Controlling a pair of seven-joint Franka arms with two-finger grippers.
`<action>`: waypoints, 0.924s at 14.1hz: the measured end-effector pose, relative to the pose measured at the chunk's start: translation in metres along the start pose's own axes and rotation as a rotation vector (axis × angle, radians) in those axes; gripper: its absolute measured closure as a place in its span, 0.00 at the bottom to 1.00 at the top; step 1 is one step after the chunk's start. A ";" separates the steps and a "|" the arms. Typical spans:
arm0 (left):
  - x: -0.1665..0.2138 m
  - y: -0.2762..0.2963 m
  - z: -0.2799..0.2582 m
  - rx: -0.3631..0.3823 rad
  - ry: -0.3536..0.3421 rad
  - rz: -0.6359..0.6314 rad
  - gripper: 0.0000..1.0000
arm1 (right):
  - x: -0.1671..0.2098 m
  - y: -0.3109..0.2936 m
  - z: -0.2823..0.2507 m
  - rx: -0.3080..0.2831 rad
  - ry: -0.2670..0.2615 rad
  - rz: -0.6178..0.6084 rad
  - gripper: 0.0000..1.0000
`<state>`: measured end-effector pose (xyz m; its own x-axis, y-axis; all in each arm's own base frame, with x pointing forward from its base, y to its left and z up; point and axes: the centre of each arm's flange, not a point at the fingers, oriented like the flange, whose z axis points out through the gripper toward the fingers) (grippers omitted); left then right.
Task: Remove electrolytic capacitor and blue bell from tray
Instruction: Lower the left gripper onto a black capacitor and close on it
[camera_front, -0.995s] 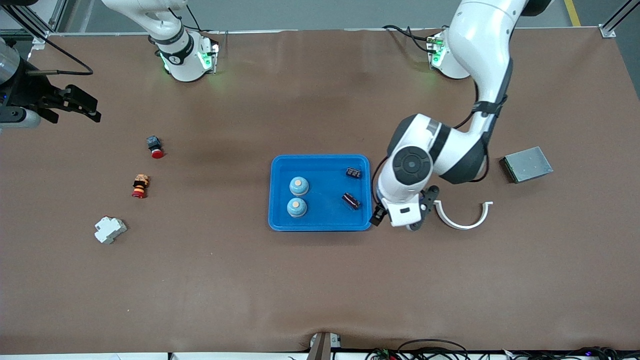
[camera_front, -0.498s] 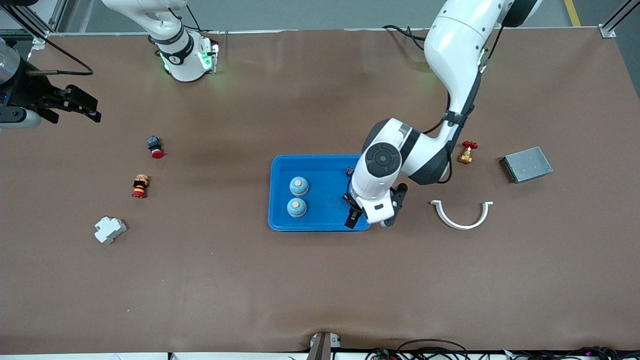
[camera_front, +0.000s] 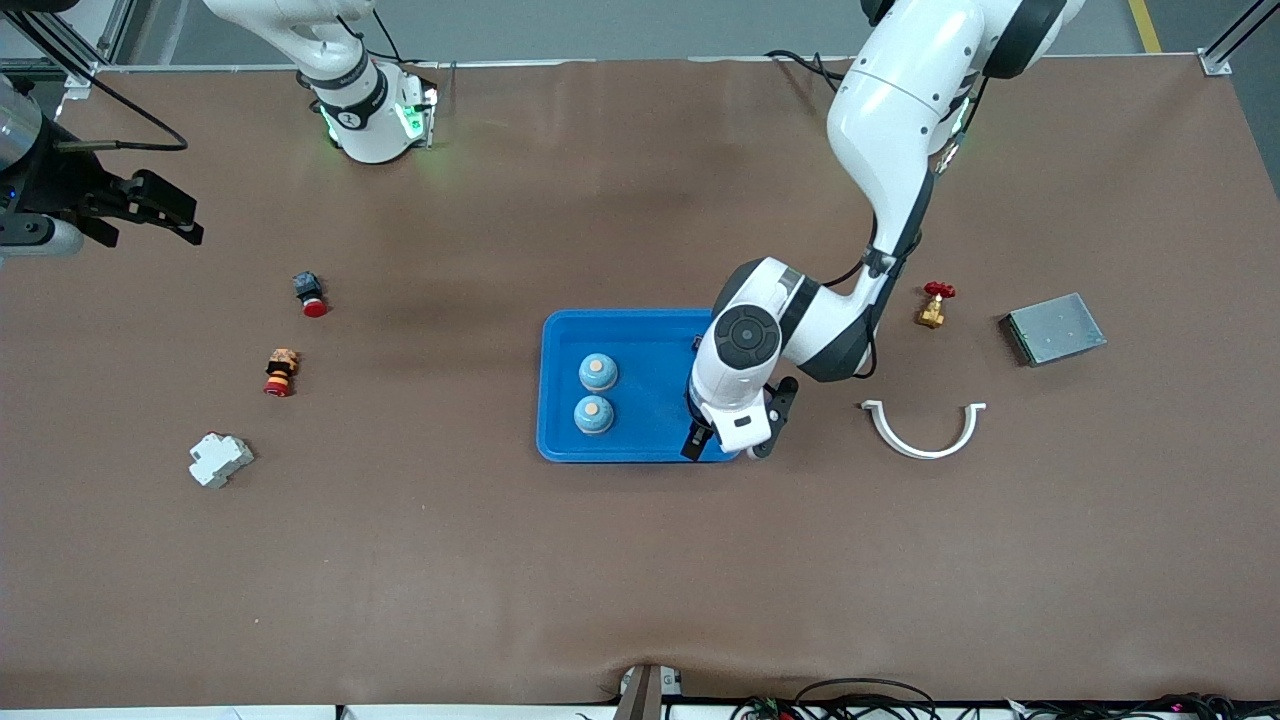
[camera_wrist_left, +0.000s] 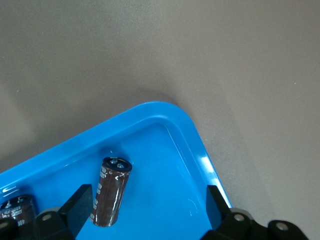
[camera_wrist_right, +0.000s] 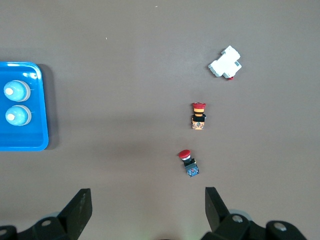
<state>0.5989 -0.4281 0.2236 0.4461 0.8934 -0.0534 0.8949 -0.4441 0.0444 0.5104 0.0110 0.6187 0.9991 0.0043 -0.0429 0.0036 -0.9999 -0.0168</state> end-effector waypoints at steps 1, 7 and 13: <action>-0.001 0.000 0.001 0.001 0.000 0.001 0.00 | 0.000 0.000 0.000 0.000 0.001 0.000 0.00; -0.017 -0.008 0.022 0.030 0.003 0.024 0.00 | 0.000 0.000 0.000 0.000 0.002 0.000 0.00; -0.013 -0.013 0.043 0.059 0.011 0.020 0.00 | 0.000 0.000 0.002 0.000 -0.002 0.000 0.00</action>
<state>0.5826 -0.4370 0.1805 0.4642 0.8847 -0.0424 0.8851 -0.4651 -0.0138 0.5104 0.0111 0.6170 0.9990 0.0044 -0.0451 0.0036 -0.9999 -0.0168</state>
